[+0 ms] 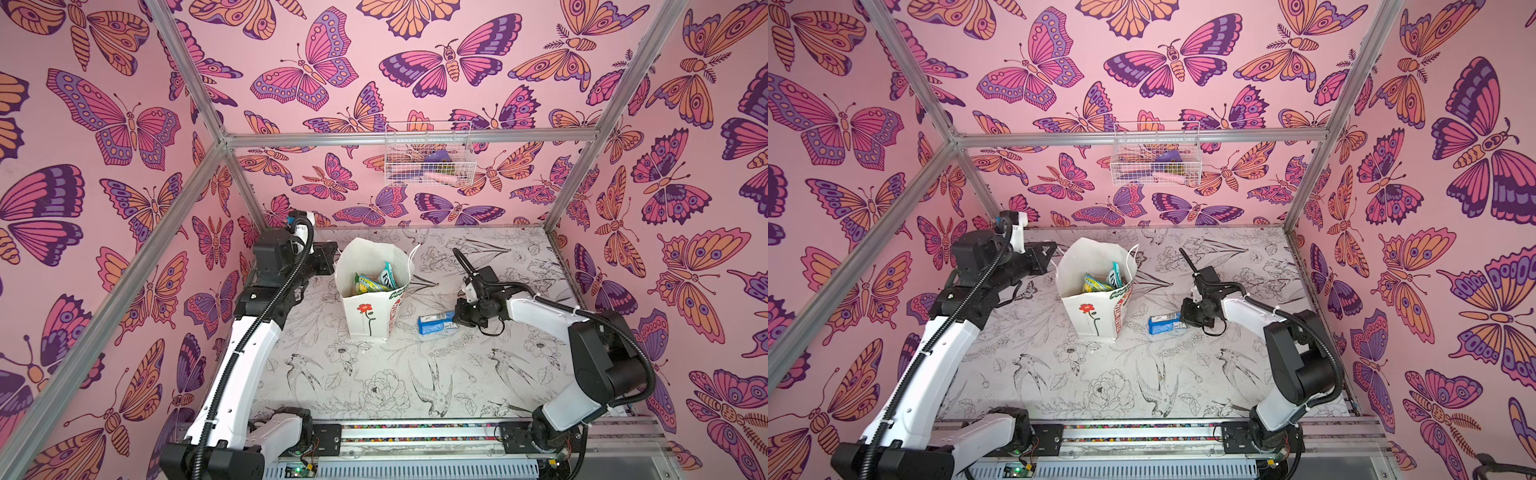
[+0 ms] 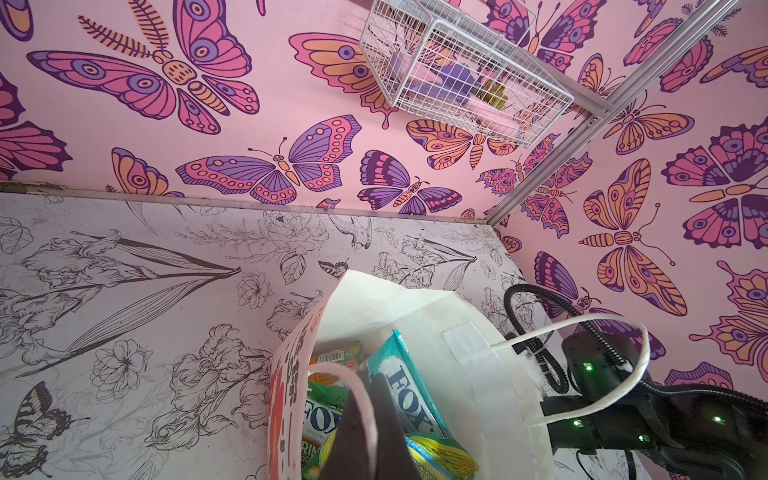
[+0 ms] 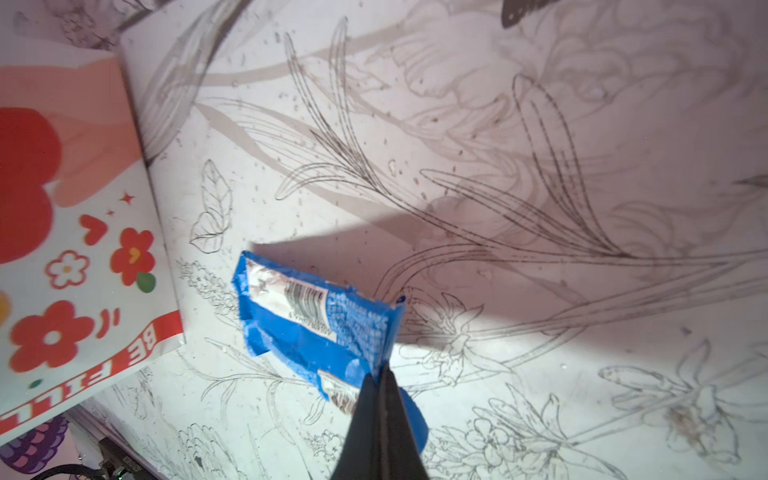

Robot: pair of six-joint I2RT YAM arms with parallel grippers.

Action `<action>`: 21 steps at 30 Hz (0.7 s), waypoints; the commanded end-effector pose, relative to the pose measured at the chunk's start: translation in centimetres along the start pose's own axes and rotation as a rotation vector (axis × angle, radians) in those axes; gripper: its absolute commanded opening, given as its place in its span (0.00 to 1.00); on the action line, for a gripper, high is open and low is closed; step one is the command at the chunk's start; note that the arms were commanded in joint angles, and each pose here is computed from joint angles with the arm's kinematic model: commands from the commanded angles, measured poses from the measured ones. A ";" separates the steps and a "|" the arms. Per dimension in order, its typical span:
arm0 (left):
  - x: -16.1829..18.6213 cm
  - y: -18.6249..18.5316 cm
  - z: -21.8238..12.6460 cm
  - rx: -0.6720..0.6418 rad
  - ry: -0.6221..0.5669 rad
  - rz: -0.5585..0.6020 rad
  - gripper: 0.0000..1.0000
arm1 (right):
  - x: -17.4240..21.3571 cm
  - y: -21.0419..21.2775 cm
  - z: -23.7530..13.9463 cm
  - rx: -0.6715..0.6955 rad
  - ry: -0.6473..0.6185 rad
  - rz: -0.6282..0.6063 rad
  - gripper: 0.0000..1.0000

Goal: Place the snacks into the paper bag
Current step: 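Lift the blue pack with the right gripper toward the bag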

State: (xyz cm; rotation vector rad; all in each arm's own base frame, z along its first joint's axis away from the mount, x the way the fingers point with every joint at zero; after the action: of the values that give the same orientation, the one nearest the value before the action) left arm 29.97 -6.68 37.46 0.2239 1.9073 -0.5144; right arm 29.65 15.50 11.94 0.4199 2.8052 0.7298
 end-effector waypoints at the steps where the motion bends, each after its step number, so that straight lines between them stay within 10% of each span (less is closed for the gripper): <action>1: -0.7 -0.2 -0.3 0.021 -0.047 0.009 0.00 | 0.1 0.9 -2.1 -0.057 -0.046 0.000 0.00; 21: -0.8 -0.3 -0.5 0.030 -0.053 0.010 0.00 | 0.1 3.8 -9.0 -0.199 -0.198 -0.049 0.00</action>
State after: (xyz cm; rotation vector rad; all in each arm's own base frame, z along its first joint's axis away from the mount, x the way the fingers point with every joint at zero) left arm 29.97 -6.68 37.46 0.2176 1.9087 -0.5200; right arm 28.12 14.92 19.96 0.3582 2.5567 0.8741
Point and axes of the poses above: each gripper's point midway between its finger pads, its own z axis out along the fingers, its own y axis along the line the jaws close on, x = y × z, the point moved 7 cm from there along -z, back along the fingers, and after that the axes turned 10 degrees about z, right-handed, at the moved point
